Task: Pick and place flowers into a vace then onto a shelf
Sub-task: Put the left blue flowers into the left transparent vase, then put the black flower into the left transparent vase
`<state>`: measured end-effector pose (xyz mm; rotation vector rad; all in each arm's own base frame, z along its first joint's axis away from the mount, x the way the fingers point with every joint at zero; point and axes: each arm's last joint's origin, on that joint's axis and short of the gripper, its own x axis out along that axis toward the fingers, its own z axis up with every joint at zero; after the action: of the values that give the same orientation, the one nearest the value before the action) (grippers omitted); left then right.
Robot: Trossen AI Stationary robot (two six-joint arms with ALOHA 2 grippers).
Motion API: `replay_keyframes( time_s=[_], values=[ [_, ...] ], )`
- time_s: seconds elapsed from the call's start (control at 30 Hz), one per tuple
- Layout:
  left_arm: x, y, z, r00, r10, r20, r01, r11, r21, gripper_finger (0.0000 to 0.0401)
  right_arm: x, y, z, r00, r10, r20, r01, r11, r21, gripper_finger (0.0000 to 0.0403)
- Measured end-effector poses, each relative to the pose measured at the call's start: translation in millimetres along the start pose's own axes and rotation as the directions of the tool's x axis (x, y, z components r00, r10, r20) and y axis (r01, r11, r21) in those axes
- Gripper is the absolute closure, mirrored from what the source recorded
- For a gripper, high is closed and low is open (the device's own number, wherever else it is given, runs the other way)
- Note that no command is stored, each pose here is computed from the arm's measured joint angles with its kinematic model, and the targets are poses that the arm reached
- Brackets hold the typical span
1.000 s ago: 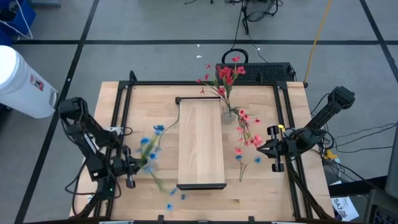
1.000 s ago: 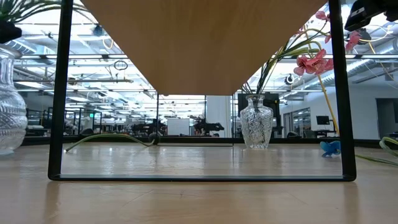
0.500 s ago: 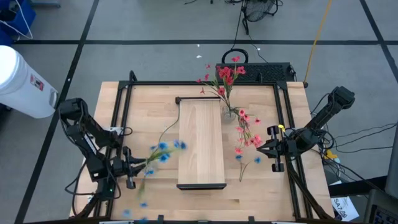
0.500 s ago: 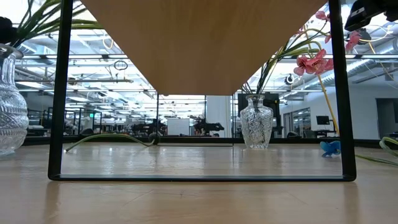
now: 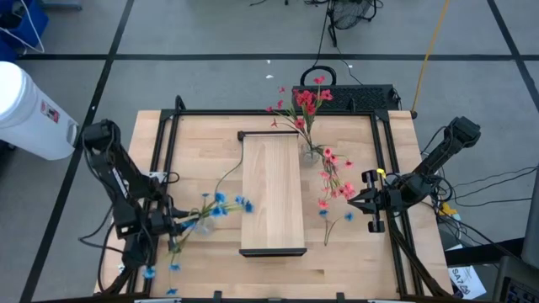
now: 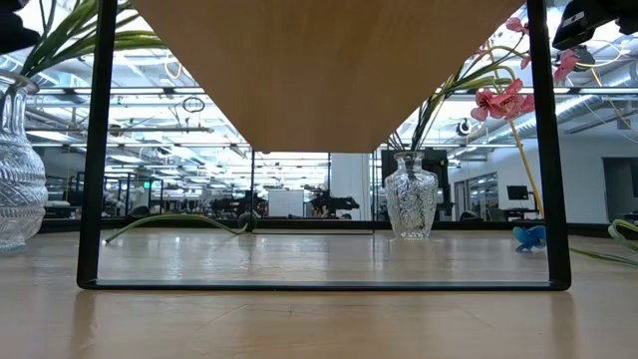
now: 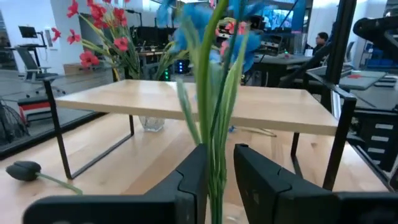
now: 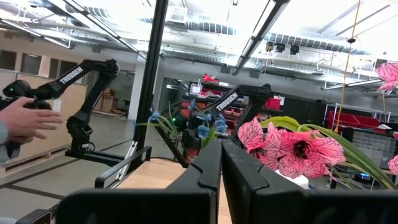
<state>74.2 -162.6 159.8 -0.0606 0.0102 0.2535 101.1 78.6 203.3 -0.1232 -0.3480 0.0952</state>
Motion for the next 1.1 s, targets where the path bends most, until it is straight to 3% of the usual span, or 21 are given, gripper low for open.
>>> replay_keyframes(
  time_s=[0.33, 0.77, 0.93, 1.1],
  values=[
    [-1, 11, 28, 1.000, 0.011, 0.018, -0.011, 1.000, -0.012, 0.0320, 0, 0, 0, 1.000, 0.000, 0.000, 0.000, 1.000, 0.000, 0.0394],
    [8, 35, 84, 0.996, 0.085, 0.023, -0.081, 0.983, -0.164, 0.0320, 0, 0, 0, 1.000, 0.000, 0.000, 0.000, 1.000, -0.001, 0.0394],
    [14, 49, 108, 0.988, 0.150, 0.026, -0.140, 0.962, -0.233, 0.0320, 0, 0, 0, 1.000, 0.000, 0.000, 0.000, 1.000, 0.000, 0.0394],
    [14, 56, 118, 0.987, 0.157, 0.026, -0.140, 0.932, -0.335, 0.0320, 0, 0, 0, 1.000, 0.000, 0.000, 0.000, 1.000, 0.000, 0.0394]
  ],
)
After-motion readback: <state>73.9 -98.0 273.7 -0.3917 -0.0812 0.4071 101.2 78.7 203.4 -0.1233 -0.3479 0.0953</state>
